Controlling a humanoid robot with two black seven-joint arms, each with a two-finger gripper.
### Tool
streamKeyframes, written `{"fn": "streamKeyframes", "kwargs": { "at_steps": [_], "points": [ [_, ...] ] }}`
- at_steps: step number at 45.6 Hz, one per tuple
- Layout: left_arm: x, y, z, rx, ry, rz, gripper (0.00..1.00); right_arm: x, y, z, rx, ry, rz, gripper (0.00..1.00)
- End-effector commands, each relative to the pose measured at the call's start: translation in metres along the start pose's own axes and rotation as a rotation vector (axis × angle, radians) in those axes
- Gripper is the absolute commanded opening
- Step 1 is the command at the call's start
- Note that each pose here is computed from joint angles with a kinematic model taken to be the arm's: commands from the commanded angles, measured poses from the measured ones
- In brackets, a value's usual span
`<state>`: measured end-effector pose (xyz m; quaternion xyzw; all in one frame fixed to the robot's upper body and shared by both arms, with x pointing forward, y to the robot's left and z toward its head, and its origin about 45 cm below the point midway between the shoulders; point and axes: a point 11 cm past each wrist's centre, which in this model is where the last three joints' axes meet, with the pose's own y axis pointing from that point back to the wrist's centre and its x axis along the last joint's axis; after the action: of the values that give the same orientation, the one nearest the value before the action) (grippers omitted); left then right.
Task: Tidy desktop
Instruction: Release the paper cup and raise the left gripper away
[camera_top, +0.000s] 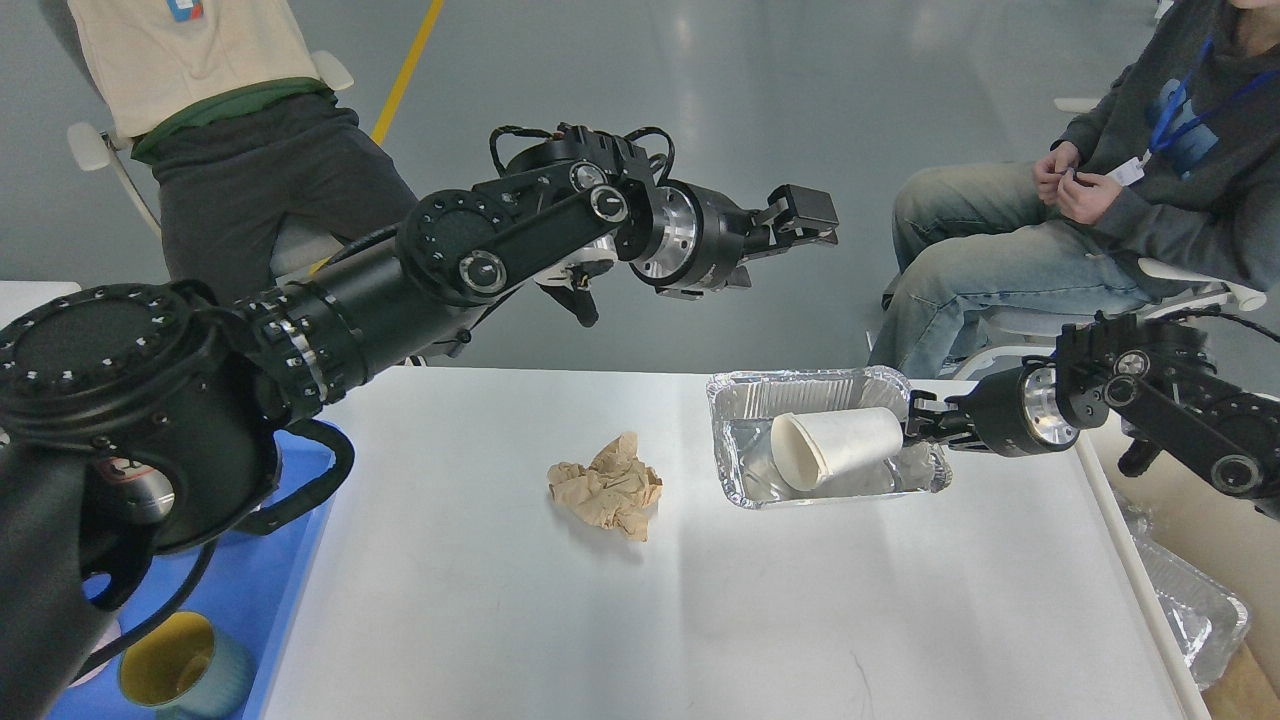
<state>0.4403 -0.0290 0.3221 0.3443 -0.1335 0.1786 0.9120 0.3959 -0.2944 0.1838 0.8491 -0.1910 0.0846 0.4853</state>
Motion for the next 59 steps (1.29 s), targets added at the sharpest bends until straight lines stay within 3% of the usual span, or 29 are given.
{"fn": "streamKeyframes", "kwargs": {
  "at_steps": [1,8,15,27,31,35,46,59],
  "points": [
    [0.006,0.028,-0.002,0.027,-0.021,-0.012,0.97,-0.001,-0.001,0.000,0.001,-0.001,-0.002,0.00],
    [0.002,0.077,-0.013,0.007,-0.089,-0.038,0.97,-0.004,-0.002,0.002,-0.002,-0.005,-0.008,0.00],
    [0.002,0.147,-0.049,0.045,-0.123,-0.027,0.97,-0.005,-0.003,0.002,-0.002,-0.007,-0.011,0.00],
    [0.012,0.313,-0.163,0.267,-0.036,0.014,0.97,-0.005,-0.003,0.002,-0.002,-0.007,-0.011,0.00],
    [0.010,0.383,-0.190,0.273,0.034,0.015,0.97,-0.006,-0.004,0.003,-0.002,-0.008,-0.012,0.00],
    [0.016,0.422,-0.209,0.258,0.113,0.101,0.97,-0.006,-0.006,0.000,0.002,-0.006,-0.015,0.00],
    [0.020,0.456,-0.233,0.200,0.215,0.207,0.97,-0.010,-0.013,-0.008,0.020,-0.002,-0.028,0.00],
    [0.020,0.433,-0.237,0.241,0.198,0.142,0.97,-0.009,-0.011,-0.008,0.019,0.000,-0.025,0.00]
  ]
}}
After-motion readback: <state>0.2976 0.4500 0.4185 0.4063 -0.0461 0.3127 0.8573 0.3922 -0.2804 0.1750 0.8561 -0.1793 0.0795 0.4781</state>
